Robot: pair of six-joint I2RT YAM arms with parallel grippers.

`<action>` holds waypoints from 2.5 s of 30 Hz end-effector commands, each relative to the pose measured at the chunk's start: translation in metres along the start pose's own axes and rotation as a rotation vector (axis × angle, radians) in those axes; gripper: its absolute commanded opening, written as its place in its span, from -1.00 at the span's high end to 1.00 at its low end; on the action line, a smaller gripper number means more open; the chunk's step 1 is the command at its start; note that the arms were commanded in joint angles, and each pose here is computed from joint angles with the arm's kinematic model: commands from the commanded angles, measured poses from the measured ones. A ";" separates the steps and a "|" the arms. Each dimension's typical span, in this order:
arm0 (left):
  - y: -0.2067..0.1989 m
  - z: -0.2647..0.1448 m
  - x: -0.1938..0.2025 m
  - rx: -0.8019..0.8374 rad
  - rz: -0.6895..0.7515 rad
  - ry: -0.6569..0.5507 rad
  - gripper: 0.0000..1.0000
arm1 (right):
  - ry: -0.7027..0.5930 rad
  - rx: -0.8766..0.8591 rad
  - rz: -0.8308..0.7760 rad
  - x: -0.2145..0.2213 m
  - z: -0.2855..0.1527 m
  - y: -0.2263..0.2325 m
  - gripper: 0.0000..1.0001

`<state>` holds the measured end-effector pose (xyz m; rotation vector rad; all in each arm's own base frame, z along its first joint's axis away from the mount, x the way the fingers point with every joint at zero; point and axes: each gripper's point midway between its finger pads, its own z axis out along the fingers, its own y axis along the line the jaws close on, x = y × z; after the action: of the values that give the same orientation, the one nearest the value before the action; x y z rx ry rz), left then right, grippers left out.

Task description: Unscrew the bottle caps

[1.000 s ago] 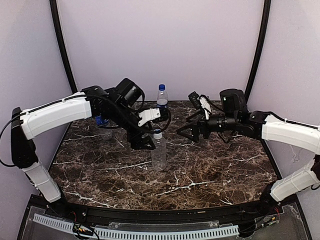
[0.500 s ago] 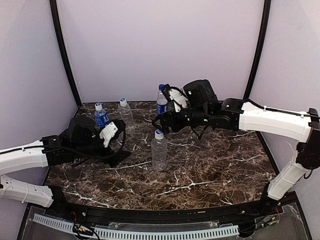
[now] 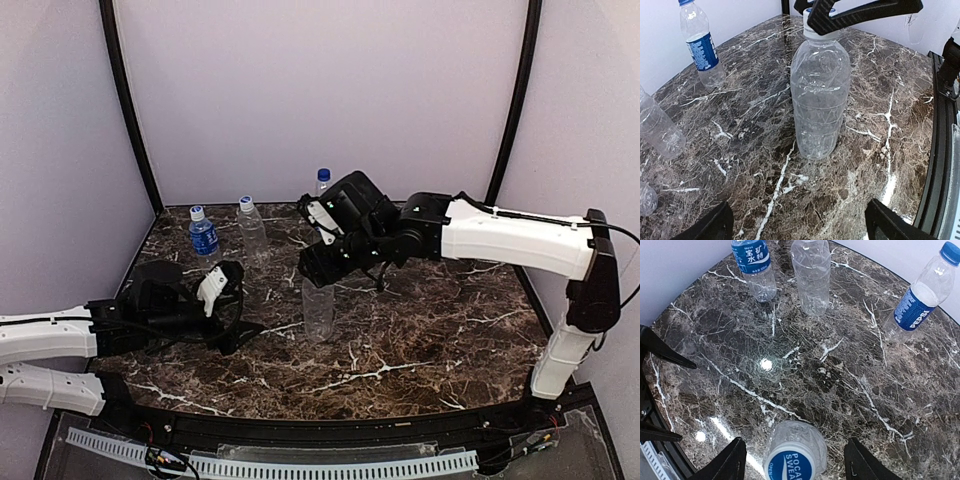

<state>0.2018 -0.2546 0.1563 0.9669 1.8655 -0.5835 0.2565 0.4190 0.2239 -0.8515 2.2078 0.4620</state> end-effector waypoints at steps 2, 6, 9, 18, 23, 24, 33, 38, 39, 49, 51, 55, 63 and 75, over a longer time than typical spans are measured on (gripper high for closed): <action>-0.004 -0.001 -0.016 0.022 0.028 -0.084 -0.84 | 0.021 0.044 -0.012 0.002 0.000 -0.003 -0.28; -0.005 -0.001 -0.016 0.031 0.028 -0.082 -0.84 | 0.018 0.042 -0.032 0.000 0.002 -0.002 -0.07; -0.005 0.000 -0.017 0.029 0.037 -0.080 -0.84 | 0.023 0.025 -0.034 0.002 0.001 0.001 0.20; -0.013 0.000 -0.019 0.081 0.050 -0.075 -0.90 | -0.013 -0.063 -0.056 -0.013 -0.015 0.015 1.00; -0.028 -0.005 -0.032 0.168 0.113 -0.082 -0.98 | -0.179 -0.332 -0.069 -0.052 -0.055 0.058 1.00; -0.032 -0.007 -0.040 0.188 0.124 -0.093 -0.98 | -0.215 -0.376 -0.066 -0.058 -0.062 0.065 1.00; -0.039 -0.010 -0.056 0.234 0.119 -0.094 -0.97 | -0.306 -0.569 -0.055 -0.071 -0.079 0.094 1.00; -0.032 -0.011 -0.069 0.195 0.113 -0.120 -0.93 | -0.320 -0.604 -0.056 -0.071 -0.084 0.098 1.00; -0.032 -0.011 -0.069 0.192 0.113 -0.121 -0.89 | -0.326 -0.602 -0.057 -0.071 -0.085 0.098 1.00; -0.025 -0.008 -0.068 0.155 0.125 -0.113 0.01 | -0.334 -0.572 -0.042 -0.067 -0.086 0.090 0.61; -0.022 -0.008 -0.066 0.133 0.146 -0.105 0.07 | -0.330 -0.563 -0.026 -0.067 -0.087 0.086 -0.19; -0.001 -0.006 -0.057 0.008 0.314 -0.065 0.10 | -0.302 -0.498 0.150 -0.073 -0.090 0.056 -0.45; 0.057 -0.015 -0.086 -0.397 0.836 -0.057 0.11 | -0.230 -0.503 0.331 -0.066 -0.073 0.044 -0.48; 0.066 -0.014 -0.076 -0.434 0.883 0.005 0.17 | -0.157 -0.559 0.330 -0.058 -0.059 0.063 -0.29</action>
<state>0.2665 -0.2389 0.2335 1.3261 1.2982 0.2924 0.2226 0.4485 0.2956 -0.6672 2.1382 1.2409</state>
